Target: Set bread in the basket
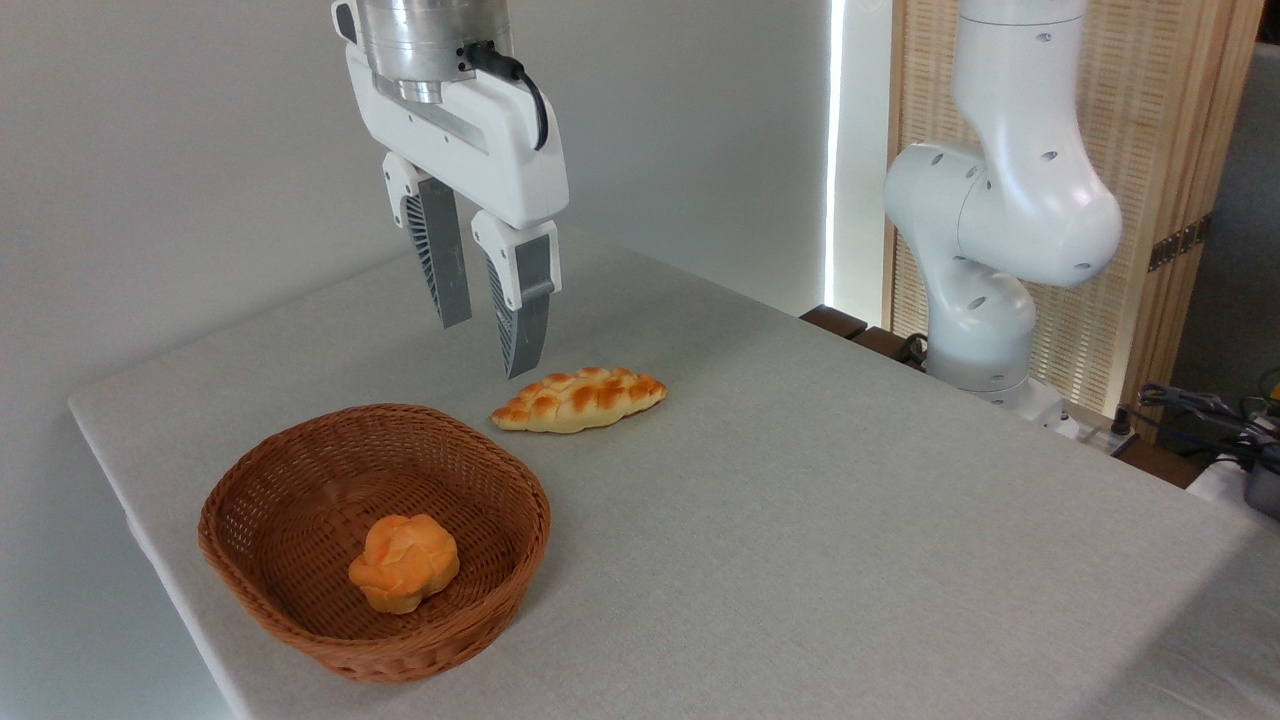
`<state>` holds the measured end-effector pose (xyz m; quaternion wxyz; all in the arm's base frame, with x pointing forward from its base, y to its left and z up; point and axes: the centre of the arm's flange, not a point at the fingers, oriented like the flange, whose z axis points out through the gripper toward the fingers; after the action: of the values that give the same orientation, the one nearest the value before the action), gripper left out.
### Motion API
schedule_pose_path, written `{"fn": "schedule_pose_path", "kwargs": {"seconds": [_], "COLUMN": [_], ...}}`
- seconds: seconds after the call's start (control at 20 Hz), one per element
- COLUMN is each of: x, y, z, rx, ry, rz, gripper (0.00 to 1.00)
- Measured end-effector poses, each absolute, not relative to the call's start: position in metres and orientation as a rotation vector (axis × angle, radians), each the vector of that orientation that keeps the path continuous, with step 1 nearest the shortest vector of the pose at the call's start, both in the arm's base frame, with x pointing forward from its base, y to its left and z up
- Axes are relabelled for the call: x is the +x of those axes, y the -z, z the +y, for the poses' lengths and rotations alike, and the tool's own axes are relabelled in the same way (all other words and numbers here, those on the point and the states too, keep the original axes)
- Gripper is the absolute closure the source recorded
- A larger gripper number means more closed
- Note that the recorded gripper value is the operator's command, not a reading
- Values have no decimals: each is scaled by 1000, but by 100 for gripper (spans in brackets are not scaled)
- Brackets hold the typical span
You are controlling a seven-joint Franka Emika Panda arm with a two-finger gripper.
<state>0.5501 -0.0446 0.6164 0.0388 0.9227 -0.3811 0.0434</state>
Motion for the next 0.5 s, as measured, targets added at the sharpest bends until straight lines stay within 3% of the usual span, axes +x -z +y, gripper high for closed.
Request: {"fn": "schedule_pose_path", "kwargs": {"seconds": [0.5], "x": [556], "y": [-619], "z": [-41], "rx": [2856], "ry": [-123], "rz": [-1180], "gripper": [0]}}
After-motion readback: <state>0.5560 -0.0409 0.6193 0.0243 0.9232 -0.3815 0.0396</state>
